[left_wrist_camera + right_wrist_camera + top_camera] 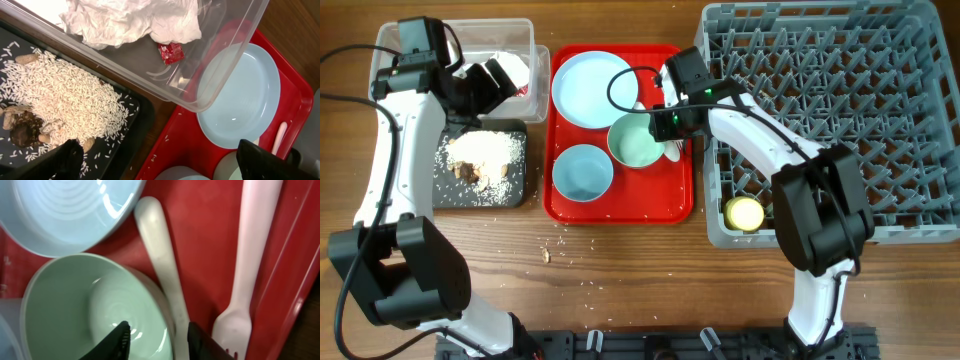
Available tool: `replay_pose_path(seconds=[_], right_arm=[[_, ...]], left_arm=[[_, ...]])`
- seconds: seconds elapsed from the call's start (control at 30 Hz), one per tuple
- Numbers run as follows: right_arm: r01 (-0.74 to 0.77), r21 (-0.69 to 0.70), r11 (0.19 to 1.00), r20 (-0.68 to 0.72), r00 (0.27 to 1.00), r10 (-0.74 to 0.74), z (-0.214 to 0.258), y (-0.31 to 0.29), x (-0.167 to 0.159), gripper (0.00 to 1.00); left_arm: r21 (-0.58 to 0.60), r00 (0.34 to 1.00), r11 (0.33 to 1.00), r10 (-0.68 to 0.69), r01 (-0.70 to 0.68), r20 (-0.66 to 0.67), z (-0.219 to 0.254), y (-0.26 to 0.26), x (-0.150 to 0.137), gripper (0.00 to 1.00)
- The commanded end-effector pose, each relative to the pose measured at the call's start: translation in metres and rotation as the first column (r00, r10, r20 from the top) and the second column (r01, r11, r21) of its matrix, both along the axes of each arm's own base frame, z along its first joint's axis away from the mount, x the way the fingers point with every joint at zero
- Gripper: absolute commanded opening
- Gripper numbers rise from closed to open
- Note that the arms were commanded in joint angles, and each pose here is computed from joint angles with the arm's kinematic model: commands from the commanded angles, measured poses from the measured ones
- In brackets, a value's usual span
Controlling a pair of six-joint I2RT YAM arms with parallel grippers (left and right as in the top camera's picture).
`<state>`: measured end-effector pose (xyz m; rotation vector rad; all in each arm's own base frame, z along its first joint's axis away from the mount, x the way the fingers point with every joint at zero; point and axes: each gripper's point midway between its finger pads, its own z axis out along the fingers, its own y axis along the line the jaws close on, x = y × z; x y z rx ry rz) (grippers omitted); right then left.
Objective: Sort waste into correct bins and load items into the dishwasher rack
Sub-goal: 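Grasp the mint cup with the right gripper and place it in the rack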
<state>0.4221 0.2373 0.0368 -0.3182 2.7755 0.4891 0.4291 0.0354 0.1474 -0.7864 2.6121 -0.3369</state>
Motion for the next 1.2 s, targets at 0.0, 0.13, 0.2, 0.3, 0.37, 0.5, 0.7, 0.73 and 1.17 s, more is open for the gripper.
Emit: replay_pose_path(seconds=[0.0, 0.13, 0.2, 0.3, 0.37, 0.5, 0.7, 0.73, 1.17], right_arm=[[-0.045, -0.094, 0.995, 0.041, 0.998, 0.049, -0.015, -0.011, 0.009, 0.34], [-0.069, -0.12, 0.99, 0.047, 0.996, 0.075, -0.017, -0.014, 0.009, 0.18], [-0.056, -0.105, 0.993, 0.118, 0.991, 0.068, 0.018, -0.012, 0.019, 0.06], [0.039, -0.133, 0.99, 0.325, 0.946, 0.006, 0.105, -0.031, 0.033, 0.04], [0.216, -0.198, 0.956, 0.499, 0.862, -0.091, 0.17, -0.072, 0.042, 0.04], [0.601, -0.294, 0.743, 0.714, 0.655, -0.247, 0.231, -0.17, 0.055, 0.04], [0.732, -0.496, 0.467, 0.825, 0.566, -0.011, 0.224, -0.236, 0.126, 0.04], [0.725, -0.567, 0.391, 0.803, 0.592, 0.068, 0.221, -0.239, 0.133, 0.04], [0.411, -0.89, 0.196, 0.455, 0.793, 0.405, 0.124, -0.188, 0.158, 0.04]], left_arm=[[0.001, 0.999, 1.0, 0.003, -0.003, 0.043, 0.017, 0.001, 0.003, 1.0], [0.001, 0.999, 1.0, 0.003, -0.003, 0.043, 0.017, 0.001, 0.003, 1.0], [0.001, 0.999, 1.0, 0.003, -0.003, 0.043, 0.017, 0.001, 0.003, 1.0], [0.001, 0.999, 1.0, 0.003, -0.003, 0.043, 0.017, 0.001, 0.003, 1.0], [0.001, 0.999, 1.0, 0.003, -0.003, 0.043, 0.017, 0.001, 0.003, 1.0], [0.001, 0.999, 1.0, 0.003, -0.003, 0.043, 0.017, 0.001, 0.003, 1.0], [0.001, 0.999, 1.0, 0.003, -0.003, 0.043, 0.017, 0.001, 0.003, 1.0], [0.001, 0.999, 1.0, 0.003, -0.003, 0.043, 0.017, 0.001, 0.003, 1.0], [0.001, 0.999, 1.0, 0.003, -0.003, 0.043, 0.017, 0.001, 0.003, 1.0]])
